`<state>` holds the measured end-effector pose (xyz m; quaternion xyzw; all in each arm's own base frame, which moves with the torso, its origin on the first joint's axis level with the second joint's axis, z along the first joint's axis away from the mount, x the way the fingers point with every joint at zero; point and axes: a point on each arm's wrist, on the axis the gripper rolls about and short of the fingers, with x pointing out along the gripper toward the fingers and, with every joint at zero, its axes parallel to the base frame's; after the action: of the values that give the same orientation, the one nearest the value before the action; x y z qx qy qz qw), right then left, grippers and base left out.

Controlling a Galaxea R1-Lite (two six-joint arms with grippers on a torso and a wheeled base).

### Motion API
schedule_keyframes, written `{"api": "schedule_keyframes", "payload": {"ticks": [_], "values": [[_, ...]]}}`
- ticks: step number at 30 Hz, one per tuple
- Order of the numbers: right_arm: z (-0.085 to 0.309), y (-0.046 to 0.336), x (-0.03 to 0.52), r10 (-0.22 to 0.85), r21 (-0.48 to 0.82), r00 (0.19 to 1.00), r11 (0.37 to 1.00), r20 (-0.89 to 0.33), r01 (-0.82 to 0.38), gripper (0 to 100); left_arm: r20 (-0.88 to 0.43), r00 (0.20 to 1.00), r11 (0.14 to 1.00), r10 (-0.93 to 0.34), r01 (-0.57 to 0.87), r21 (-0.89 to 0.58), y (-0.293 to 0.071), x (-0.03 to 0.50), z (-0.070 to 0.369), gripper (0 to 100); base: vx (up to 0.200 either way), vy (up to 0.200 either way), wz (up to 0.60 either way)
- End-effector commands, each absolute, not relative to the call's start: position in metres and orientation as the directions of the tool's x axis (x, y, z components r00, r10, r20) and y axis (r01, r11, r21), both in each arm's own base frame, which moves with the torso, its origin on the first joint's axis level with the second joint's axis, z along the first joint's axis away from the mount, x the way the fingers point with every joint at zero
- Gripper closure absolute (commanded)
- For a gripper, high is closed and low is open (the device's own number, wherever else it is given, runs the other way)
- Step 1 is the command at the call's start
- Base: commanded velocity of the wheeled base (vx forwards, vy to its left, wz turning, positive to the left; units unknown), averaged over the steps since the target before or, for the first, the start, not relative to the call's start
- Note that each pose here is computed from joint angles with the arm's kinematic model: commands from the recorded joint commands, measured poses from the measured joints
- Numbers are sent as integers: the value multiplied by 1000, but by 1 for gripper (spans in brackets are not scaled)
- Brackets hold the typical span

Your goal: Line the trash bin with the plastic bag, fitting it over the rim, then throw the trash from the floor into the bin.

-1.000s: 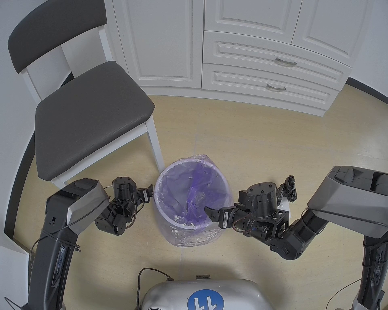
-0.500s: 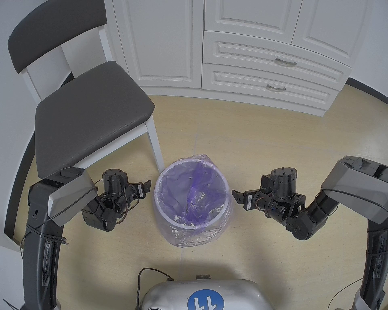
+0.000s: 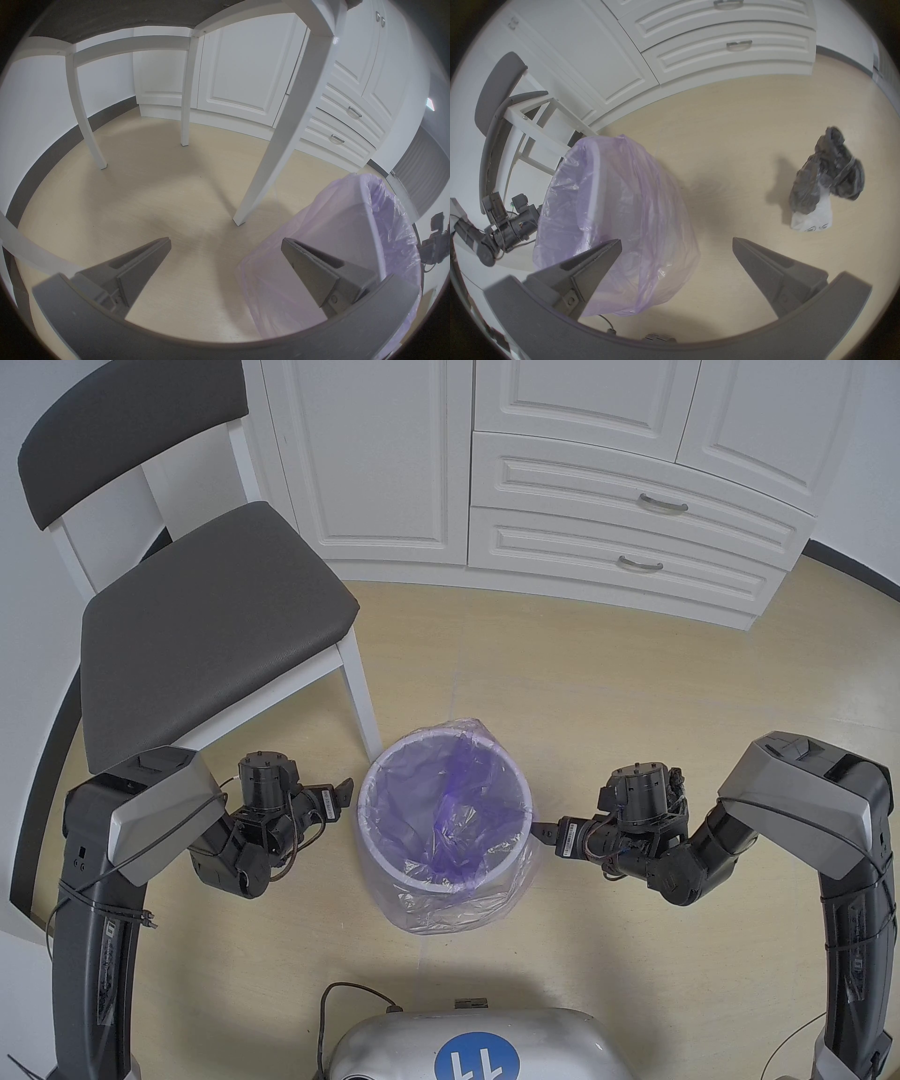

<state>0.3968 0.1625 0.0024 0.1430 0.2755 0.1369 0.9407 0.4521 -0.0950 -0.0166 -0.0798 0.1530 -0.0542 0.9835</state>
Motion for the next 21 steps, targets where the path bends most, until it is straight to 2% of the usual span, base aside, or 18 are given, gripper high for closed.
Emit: {"api": "schedule_keyframes", "payload": {"ticks": [1,6,21], "values": [[-13,165,402,355,369,791,912,-498,-177,0,-309,942,982,-133,83,-170,-97,451,-24,0,0,0,0],[-32,169,417,394,463,772,874,-498,-148,0,-322,937,982,-134,82,-169,-97,451,-29,0,0,0,0],[-55,182,451,314,394,711,917,-629,-56,0,-317,940,983,-125,75,-167,-93,449,-25,0,0,0,0]]}}
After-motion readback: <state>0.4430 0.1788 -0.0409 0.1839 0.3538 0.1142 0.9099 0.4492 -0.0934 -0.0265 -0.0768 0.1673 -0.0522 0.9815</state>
